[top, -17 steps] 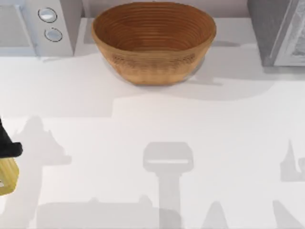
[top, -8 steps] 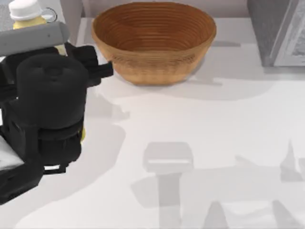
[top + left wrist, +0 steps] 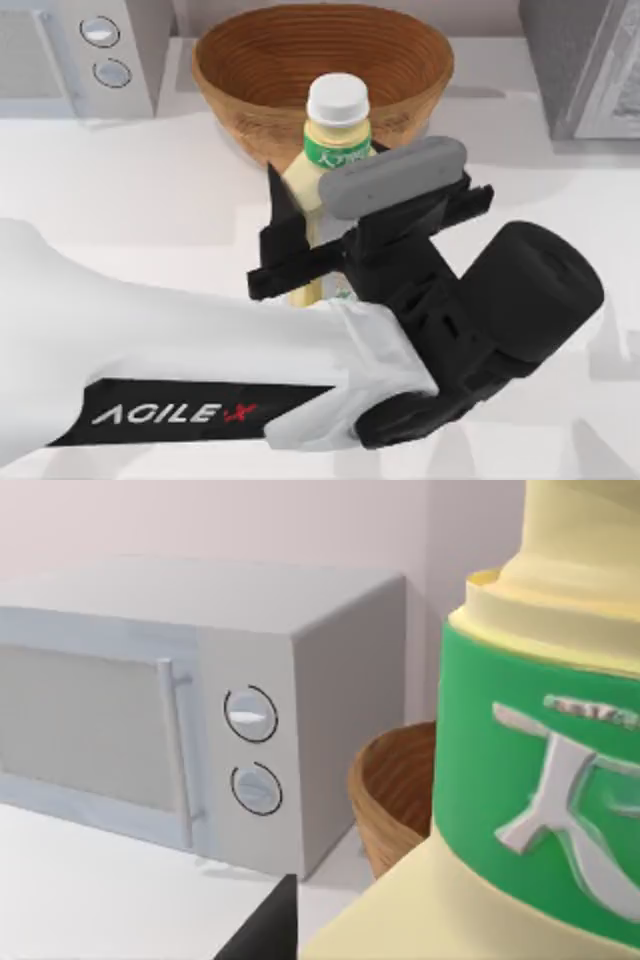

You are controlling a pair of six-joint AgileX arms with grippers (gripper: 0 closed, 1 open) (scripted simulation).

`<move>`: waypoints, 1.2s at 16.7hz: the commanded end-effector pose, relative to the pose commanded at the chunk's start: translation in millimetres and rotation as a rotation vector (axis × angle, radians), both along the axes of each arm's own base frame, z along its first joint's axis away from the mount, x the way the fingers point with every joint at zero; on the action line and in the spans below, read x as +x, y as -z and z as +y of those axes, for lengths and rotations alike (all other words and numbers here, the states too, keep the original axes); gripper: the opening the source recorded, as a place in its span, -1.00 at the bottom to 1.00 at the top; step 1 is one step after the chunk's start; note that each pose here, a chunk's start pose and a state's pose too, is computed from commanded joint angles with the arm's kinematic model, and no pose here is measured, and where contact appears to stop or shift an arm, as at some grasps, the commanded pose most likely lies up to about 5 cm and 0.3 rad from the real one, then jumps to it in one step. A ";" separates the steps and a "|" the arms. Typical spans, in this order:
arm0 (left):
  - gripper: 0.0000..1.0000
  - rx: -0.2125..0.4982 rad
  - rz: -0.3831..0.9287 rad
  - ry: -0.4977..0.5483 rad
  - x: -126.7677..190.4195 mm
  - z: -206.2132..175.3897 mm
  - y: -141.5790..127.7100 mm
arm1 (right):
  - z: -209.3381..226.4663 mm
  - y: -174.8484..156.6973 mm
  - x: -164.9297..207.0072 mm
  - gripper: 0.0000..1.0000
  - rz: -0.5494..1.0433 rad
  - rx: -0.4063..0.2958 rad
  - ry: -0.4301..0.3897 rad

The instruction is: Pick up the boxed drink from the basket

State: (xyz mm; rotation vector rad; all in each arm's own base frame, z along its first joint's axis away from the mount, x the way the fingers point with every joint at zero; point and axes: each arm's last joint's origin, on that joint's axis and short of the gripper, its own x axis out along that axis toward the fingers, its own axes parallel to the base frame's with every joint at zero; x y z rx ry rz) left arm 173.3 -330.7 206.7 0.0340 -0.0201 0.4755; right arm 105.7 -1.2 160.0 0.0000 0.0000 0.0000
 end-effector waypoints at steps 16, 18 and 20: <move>-1.00 0.004 -0.002 0.055 4.8 -48.0 63.0 | 0.0 0.0 0.0 1.00 0.000 0.000 0.000; -1.00 -0.001 -0.026 0.022 10.8 -40.4 67.1 | 0.0 0.0 0.0 1.00 0.000 0.000 0.000; -1.00 -0.002 -0.050 -0.006 16.2 -32.5 71.5 | 0.0 0.0 0.0 1.00 0.000 0.000 0.000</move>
